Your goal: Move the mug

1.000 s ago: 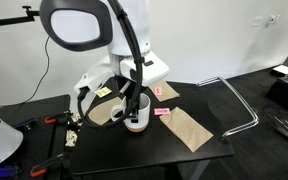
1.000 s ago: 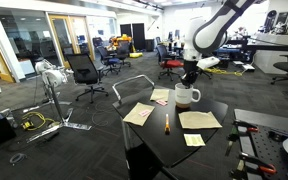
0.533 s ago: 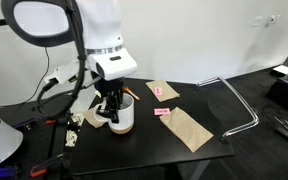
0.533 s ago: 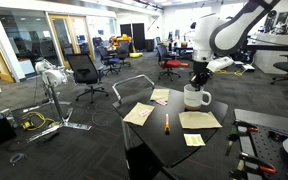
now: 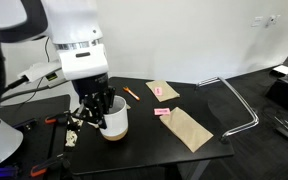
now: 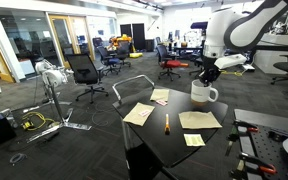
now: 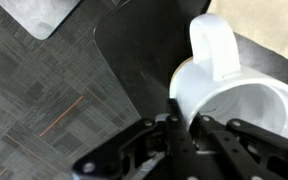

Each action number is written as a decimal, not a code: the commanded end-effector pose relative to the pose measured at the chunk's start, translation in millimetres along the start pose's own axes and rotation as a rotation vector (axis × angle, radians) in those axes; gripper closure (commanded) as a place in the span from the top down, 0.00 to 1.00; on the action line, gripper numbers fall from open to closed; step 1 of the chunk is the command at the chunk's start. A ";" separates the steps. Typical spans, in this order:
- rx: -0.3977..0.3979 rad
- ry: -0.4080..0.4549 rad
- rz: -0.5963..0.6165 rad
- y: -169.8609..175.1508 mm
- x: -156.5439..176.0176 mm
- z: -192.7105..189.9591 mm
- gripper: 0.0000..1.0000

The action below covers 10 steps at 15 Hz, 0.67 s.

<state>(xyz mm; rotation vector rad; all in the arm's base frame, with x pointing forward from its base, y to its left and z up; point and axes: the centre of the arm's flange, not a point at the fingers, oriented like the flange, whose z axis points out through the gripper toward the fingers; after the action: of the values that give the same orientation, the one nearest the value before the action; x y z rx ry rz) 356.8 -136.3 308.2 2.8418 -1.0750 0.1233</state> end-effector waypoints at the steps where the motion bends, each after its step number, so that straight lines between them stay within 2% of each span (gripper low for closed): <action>1: 0.001 0.035 0.065 16.5 -5.6 -12.1 0.03; 10: 0.003 -0.005 0.106 32.5 2.8 -0.7 0.03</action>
<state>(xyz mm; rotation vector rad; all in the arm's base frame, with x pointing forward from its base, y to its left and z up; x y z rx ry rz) 346.2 -162.7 309.3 2.7966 -1.1904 0.1215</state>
